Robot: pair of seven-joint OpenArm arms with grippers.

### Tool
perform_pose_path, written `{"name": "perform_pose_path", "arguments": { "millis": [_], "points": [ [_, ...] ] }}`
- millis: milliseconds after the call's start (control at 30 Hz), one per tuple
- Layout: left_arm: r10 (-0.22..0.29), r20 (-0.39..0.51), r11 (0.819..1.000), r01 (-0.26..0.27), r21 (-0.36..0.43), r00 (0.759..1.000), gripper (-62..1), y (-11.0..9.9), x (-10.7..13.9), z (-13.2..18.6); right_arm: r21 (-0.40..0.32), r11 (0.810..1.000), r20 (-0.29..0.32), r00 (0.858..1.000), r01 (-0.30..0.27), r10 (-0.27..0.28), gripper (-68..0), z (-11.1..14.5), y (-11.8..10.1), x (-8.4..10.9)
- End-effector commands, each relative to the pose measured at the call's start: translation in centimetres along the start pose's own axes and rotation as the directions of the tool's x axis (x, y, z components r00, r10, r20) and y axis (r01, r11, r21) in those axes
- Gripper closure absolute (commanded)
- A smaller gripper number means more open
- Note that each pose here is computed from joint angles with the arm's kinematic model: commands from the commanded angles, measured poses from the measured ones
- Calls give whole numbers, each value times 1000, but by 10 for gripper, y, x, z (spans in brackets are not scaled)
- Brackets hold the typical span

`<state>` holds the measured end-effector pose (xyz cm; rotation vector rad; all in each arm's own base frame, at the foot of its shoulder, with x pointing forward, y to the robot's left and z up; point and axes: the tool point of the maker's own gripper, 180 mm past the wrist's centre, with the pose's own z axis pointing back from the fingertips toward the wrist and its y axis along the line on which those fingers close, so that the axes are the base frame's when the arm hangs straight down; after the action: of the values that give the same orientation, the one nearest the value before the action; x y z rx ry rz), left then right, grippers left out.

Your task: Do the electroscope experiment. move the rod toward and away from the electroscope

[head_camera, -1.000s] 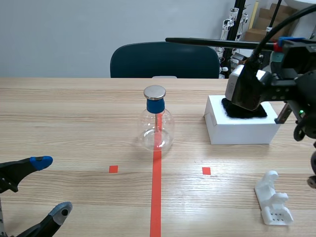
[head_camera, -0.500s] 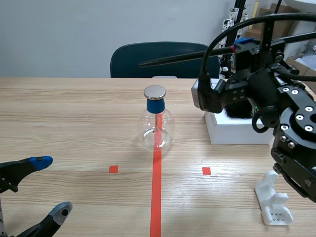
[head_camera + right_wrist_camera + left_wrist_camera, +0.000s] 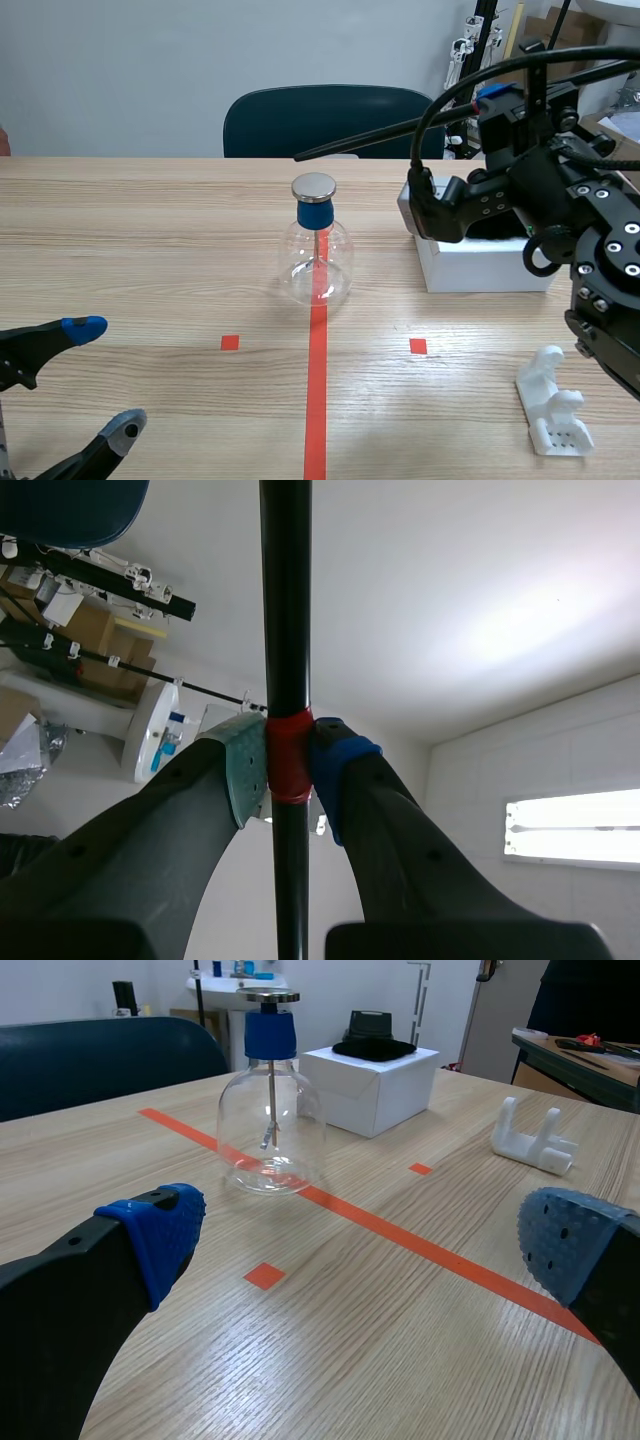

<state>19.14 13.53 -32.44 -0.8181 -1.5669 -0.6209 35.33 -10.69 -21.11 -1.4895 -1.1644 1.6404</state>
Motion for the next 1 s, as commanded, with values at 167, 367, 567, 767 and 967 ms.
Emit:
{"name": "perform_pose_path", "arguments": {
  "millis": [167,367,567,767,967],
  "points": [
    [-15,23,1000,15,1,1000,-623,5,8,-1,-36,999,-10,1000,-26,25,-42,-2,-11,-10],
    [-15,23,1000,15,1,1000,-623,5,8,-1,-26,999,-11,999,-47,47,-42,-1,-8,-14],
    [-15,23,1000,15,1,1000,-623,5,8,-1,-74,994,-57,995,79,-83,-42,8,-35,-27],
    [-15,23,1000,15,1,1000,-623,5,8,-1,-126,976,-84,979,176,-187,-42,31,-63,-40],
    [-15,23,1000,15,1,1000,-623,5,8,-1,-93,948,-117,943,303,-313,-42,61,-64,-47]
  ]
}}
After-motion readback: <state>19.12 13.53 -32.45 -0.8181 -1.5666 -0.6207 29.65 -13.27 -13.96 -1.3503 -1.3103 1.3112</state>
